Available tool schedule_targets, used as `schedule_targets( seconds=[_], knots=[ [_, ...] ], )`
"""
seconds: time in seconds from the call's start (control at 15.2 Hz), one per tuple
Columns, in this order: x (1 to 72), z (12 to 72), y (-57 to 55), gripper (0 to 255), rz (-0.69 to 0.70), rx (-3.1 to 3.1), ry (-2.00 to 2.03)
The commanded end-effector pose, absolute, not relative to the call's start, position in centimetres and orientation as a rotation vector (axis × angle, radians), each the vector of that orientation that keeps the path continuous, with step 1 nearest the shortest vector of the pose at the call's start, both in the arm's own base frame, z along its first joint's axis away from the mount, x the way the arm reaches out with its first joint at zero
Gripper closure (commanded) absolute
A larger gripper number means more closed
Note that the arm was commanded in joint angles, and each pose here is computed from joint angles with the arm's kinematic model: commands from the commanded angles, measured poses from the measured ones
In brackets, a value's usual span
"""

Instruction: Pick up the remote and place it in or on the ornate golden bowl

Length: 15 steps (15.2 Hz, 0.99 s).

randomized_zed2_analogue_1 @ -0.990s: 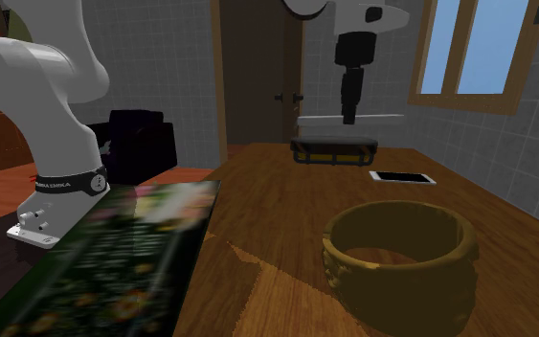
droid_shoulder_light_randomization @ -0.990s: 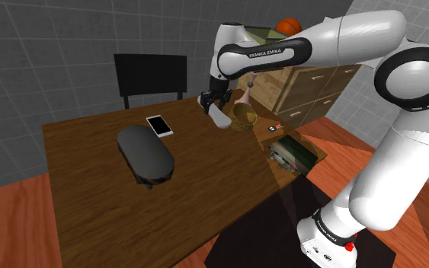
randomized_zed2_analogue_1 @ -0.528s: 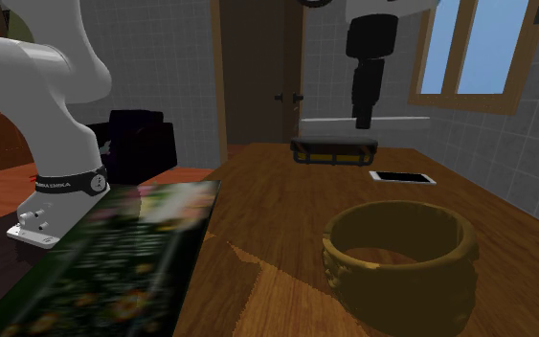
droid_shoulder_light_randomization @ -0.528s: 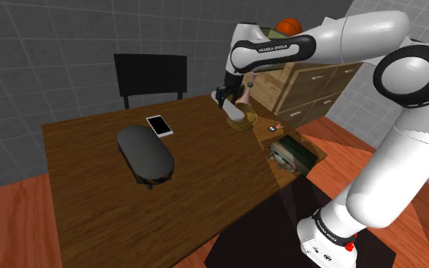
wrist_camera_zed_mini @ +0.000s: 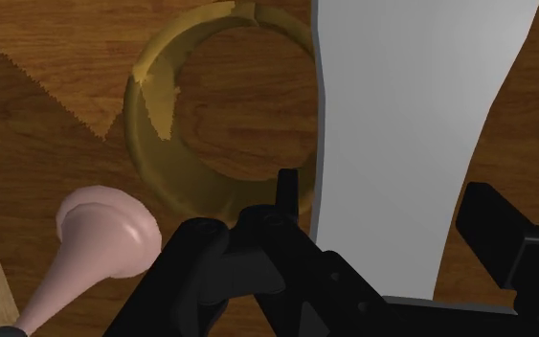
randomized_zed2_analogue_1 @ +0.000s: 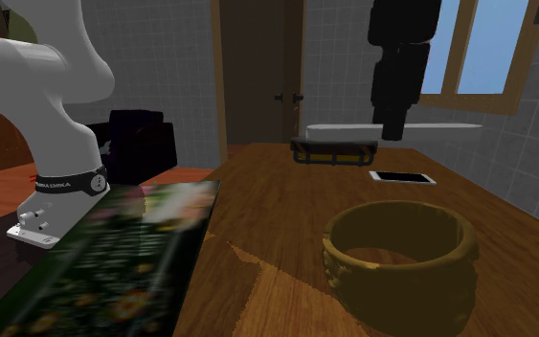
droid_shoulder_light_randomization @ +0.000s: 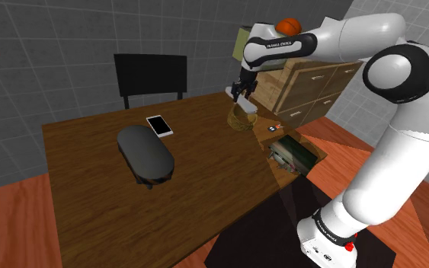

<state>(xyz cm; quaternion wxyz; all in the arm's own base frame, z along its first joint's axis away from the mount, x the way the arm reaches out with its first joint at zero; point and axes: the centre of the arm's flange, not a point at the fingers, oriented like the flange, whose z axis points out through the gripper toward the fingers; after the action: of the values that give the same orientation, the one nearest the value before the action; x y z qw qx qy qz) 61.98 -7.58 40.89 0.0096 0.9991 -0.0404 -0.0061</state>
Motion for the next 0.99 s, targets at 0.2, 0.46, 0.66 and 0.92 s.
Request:
schedule_targets(
  seconds=[0.2, 0.46, 0.66, 0.92],
  knots=[
    [62.7, 41.1, -14.3, 255, -0.018, 3.120, -0.124],
    [62.9, 39.5, -15.7, 255, -0.018, 3.120, -0.124],
    [62.9, 37.9, -15.7, 255, -0.018, 3.120, -0.124],
    [62.9, 35.8, -15.7, 255, -0.018, 3.120, -0.124]
  ],
)
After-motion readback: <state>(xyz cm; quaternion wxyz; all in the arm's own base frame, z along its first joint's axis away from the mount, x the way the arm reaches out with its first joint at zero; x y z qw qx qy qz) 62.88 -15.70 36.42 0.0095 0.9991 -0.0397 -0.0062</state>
